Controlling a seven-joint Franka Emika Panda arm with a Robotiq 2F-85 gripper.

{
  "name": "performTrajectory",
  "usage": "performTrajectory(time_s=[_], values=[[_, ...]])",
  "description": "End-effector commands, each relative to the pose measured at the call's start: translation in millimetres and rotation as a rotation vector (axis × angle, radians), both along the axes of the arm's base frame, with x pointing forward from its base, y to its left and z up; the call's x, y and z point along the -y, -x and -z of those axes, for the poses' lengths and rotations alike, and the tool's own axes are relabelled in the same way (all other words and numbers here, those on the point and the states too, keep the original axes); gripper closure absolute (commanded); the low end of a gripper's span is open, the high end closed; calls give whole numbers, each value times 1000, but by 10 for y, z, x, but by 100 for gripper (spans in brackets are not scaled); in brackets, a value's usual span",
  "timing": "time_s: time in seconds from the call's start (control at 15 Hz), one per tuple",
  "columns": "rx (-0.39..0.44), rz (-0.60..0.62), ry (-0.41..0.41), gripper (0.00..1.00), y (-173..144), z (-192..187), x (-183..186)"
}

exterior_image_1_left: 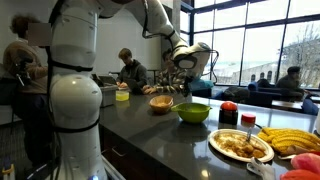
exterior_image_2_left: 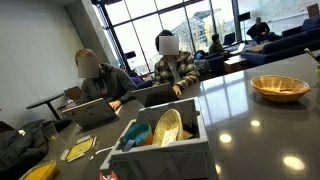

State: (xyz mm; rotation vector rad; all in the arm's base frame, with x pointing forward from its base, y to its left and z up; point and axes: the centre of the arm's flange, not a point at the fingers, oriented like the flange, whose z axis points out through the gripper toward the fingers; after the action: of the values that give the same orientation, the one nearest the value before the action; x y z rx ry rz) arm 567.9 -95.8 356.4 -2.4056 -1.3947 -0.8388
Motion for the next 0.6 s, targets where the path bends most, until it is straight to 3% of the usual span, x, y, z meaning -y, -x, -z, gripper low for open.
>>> performTrajectory(time_s=[0.0, 0.53], values=[[37, 44, 46, 97, -108, -38, 258], [27, 166, 87, 97, 8, 65, 747]])
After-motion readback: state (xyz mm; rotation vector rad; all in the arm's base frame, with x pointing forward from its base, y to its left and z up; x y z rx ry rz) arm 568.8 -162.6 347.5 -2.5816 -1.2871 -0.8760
